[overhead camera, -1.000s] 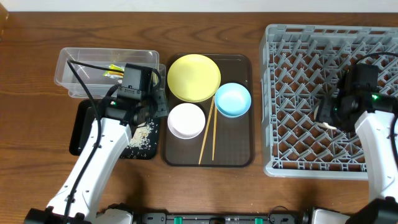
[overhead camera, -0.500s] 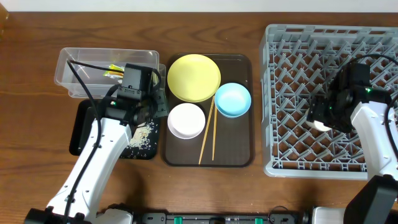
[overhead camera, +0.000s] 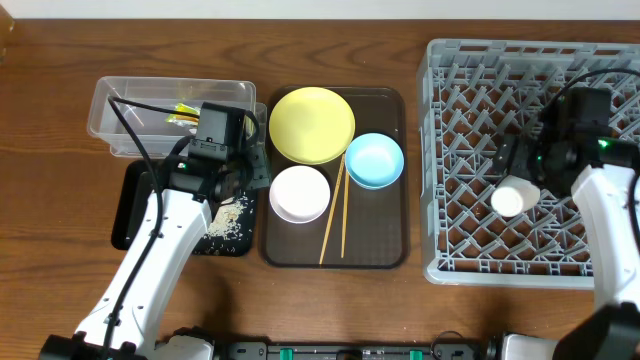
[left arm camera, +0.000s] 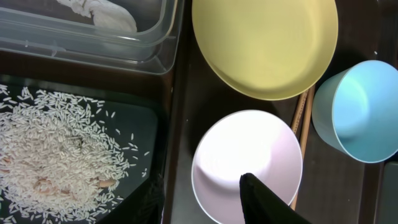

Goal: Sort waste into correct bins and load items into the dishwasher rack
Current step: 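Carry the cup with the right gripper and place it upside down in the rack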

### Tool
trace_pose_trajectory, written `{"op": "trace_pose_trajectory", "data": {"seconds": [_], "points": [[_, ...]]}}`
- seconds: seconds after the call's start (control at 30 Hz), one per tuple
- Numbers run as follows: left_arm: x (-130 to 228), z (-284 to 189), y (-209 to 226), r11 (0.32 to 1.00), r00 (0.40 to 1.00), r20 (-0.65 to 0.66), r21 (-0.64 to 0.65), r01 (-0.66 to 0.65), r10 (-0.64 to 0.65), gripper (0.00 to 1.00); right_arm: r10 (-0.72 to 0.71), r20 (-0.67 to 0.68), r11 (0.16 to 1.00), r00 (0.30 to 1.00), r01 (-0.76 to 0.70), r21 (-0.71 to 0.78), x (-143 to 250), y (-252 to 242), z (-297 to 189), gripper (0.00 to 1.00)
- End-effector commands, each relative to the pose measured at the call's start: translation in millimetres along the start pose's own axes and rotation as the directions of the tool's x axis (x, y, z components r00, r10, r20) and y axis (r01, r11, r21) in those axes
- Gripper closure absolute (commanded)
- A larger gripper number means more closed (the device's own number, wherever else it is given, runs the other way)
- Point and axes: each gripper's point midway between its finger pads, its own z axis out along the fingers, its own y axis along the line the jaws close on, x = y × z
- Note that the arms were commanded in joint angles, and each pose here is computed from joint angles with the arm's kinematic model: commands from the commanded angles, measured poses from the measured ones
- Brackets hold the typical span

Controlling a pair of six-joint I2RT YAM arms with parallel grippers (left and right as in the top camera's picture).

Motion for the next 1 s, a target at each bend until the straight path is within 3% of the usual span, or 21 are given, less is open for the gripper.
{"op": "trace_pose_trajectory", "data": {"seconds": [0.0,0.07,0.1,0.27,0.97], "points": [[-8,-7,0,1.000,0.999,0.027,-0.005,-0.017,0.017,0.57,-0.011,0.019,0.998,1.000,0.012,-0.067,2,11,-23,0.56],[-8,-7,0,1.000,0.999,0.027,-0.005,-0.017,0.017,0.57,-0.009,-0.017,0.998,1.000,0.008,-0.059,12,9,-25,0.92],[-8,-7,0,1.000,0.999,0.027,-0.005,-0.017,0.017,0.57,-0.009,-0.034,0.998,0.999,0.007,-0.057,16,8,-25,0.99],[-8,-7,0,1.000,0.999,0.027,-0.005,-0.017,0.017,0.57,-0.086,-0.114,0.996,0.990,0.083,-0.037,38,2,-20,0.99],[-5,-7,1,1.000,1.000,0.018,-0.008,-0.016,0.016,0.57,-0.069,-0.251,0.997,0.966,0.077,0.022,66,-12,-10,0.99]]}}
